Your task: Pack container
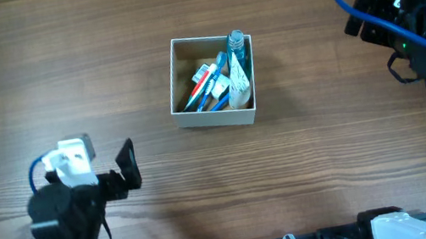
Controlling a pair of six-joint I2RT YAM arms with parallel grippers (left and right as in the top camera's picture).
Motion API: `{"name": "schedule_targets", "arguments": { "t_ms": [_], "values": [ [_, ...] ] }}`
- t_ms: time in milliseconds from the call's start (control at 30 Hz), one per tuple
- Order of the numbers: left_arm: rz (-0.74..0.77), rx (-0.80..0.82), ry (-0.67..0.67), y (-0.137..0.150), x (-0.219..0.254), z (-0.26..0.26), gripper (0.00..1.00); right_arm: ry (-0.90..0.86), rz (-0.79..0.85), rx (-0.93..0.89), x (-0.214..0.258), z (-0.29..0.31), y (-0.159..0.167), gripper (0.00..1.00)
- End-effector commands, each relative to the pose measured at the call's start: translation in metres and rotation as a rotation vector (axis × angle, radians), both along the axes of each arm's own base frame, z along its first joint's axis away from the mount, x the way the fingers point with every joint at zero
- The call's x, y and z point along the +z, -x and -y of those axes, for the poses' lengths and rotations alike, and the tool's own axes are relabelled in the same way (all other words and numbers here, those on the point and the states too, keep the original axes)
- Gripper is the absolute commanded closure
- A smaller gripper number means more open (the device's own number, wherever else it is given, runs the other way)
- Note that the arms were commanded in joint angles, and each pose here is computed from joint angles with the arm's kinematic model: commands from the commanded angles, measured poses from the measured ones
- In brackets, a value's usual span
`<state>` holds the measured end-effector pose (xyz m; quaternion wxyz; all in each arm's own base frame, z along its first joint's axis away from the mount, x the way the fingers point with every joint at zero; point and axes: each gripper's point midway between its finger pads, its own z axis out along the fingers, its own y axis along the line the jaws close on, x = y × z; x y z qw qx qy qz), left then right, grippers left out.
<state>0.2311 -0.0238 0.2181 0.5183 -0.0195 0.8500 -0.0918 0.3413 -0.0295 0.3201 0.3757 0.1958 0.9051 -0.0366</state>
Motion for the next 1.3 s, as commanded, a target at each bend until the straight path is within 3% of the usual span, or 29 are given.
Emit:
{"name": "schedule_targets", "arguments": {
  "t_ms": [0,367,1267],
  "values": [
    [0.017,-0.048,0.022,0.008,-0.021,0.008,0.0,-0.003,0.027,-0.001,0.009,0.0,0.0,0.0],
    [0.023,-0.051,0.023,0.017,-0.054,0.009,0.0,-0.003,0.027,-0.001,0.009,0.0,0.0,0.0],
    [0.102,-0.052,0.021,0.019,-0.085,0.009,0.0,-0.002,0.027,-0.001,0.009,0.0,0.0,0.0]
  ]
}}
